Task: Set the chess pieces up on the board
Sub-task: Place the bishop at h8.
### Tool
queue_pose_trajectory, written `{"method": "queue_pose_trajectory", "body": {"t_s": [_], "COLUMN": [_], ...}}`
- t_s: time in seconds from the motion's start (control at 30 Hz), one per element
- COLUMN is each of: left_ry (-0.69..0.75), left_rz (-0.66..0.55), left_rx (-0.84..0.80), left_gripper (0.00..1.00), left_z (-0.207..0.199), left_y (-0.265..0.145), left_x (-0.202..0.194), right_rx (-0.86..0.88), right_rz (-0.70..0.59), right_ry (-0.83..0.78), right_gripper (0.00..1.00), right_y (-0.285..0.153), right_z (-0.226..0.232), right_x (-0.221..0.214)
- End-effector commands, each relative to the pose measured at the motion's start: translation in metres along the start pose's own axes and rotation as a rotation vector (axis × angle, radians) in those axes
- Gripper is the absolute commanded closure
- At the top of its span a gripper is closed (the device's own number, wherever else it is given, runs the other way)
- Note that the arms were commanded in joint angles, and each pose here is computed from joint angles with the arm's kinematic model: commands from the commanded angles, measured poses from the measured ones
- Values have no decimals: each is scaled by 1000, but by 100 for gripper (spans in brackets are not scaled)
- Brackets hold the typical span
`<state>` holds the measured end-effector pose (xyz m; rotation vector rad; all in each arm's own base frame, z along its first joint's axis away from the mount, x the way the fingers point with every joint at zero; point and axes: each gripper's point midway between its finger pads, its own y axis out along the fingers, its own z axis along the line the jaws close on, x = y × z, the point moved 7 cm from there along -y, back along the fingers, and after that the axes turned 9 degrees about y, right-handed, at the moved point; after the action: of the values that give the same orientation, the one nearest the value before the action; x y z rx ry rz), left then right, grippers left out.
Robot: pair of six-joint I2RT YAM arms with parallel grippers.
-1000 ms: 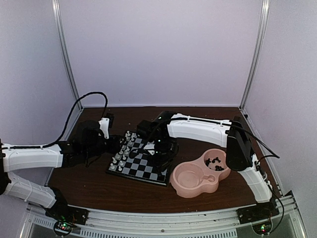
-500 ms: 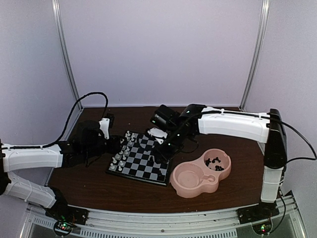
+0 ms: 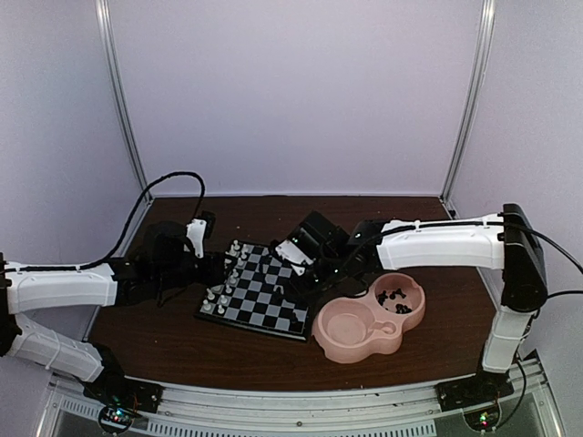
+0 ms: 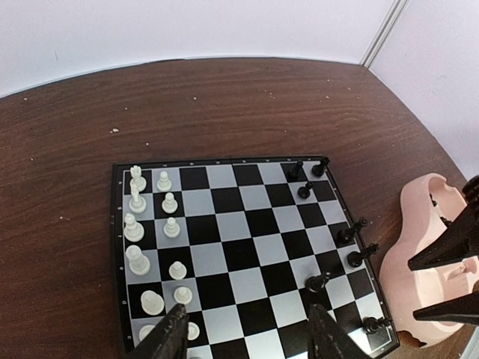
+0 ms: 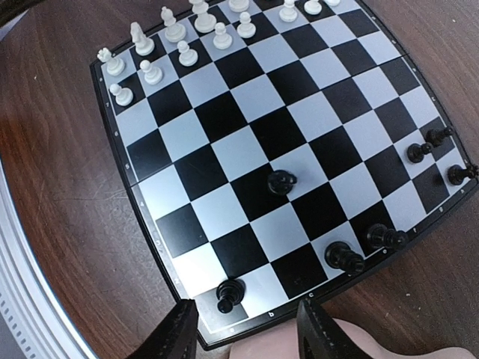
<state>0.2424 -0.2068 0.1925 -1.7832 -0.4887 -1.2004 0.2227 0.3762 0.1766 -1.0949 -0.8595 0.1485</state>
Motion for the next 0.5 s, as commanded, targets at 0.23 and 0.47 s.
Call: {"method": "queue_pose_trajectory", "body": {"t_s": [0.23,0.47], "left_ry": [12,8], "left_rz": [-41,-24], "left_rx": [-52,-68], "left_gripper": [45,45], "left_z": [-7,-10], "left_y": [1,8], "left_x": [15,13], "right_rx": [-35,-67], "right_rz": [62,-29], "right_ry": [-80,-43], "right_gripper": [54,54], "right_y": [25,34], "right_z": [10,7], "right_x": [-11,-4]}}
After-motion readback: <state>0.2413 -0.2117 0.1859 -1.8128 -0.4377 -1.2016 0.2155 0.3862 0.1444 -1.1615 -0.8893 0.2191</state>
